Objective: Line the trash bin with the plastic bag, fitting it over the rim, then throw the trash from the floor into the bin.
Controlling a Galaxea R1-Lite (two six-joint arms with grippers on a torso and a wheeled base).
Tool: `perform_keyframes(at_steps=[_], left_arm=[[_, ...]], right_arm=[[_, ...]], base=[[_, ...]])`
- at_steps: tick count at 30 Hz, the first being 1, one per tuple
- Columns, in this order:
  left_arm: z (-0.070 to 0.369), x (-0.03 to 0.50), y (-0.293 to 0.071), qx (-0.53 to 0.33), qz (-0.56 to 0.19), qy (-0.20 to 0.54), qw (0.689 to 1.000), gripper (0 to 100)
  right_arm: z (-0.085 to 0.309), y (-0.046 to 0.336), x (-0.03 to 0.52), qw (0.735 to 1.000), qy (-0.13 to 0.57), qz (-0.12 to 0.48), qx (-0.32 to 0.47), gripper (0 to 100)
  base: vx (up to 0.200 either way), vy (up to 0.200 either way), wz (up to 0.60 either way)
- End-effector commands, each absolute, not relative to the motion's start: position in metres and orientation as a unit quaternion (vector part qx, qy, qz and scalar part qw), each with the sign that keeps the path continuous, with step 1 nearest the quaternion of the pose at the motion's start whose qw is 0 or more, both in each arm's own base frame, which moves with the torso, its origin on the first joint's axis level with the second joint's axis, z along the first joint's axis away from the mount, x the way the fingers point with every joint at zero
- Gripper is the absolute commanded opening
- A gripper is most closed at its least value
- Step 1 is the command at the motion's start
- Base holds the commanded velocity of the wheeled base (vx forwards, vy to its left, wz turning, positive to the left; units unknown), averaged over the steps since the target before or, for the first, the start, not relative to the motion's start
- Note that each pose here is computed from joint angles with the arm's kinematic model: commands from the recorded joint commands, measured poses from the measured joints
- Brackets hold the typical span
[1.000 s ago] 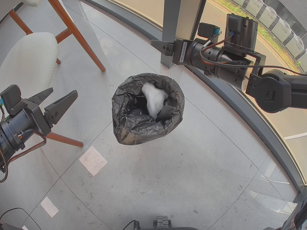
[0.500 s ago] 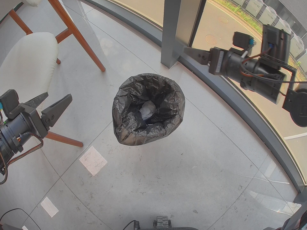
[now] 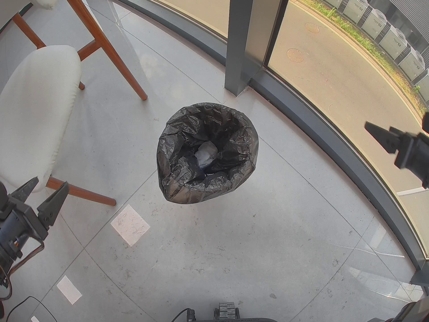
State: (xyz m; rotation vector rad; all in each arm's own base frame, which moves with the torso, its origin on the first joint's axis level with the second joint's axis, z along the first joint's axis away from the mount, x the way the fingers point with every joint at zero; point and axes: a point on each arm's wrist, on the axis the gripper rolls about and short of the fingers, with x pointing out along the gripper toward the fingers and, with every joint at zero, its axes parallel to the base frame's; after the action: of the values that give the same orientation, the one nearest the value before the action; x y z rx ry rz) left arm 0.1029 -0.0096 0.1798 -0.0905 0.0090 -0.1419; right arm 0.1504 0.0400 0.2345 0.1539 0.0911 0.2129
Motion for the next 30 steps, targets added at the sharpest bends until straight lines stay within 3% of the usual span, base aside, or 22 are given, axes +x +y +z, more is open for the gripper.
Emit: perform_keyframes(at_steps=[1, 7, 11, 14, 30], left_arm=[[0.149, 0.054, 0.0, -0.045, 0.004, -0.022, 0.999, 100], [0.12, 0.017, 0.001, -0.037, 0.019, -0.005, 0.999, 100], [0.075, -0.024, 0.0, 0.012, -0.012, 0.013, 1.0, 100], [0.076, -0.024, -0.001, 0.011, -0.021, 0.01, 1.0, 100], [0.076, -0.023, 0.0, 0.009, -0.016, 0.001, 1.0, 100]], right_arm=[[0.184, 0.01, 0.065, 0.994, 0.01, 0.071, 0.082, 100], [0.126, 0.005, 0.032, 0.997, 0.028, 0.068, 0.028, 100], [0.105, 0.001, 0.011, 0.997, 0.045, 0.056, 0.0, 100], [0.073, -0.002, -0.019, 0.997, 0.059, 0.042, -0.009, 100], [0.078, -0.002, -0.015, 0.998, 0.052, 0.036, -0.003, 100]], base=[[0.0, 0.0, 0.0], [0.0, 0.0, 0.0], [0.0, 0.0, 0.0], [0.0, 0.0, 0.0], [0.0, 0.0, 0.0]])
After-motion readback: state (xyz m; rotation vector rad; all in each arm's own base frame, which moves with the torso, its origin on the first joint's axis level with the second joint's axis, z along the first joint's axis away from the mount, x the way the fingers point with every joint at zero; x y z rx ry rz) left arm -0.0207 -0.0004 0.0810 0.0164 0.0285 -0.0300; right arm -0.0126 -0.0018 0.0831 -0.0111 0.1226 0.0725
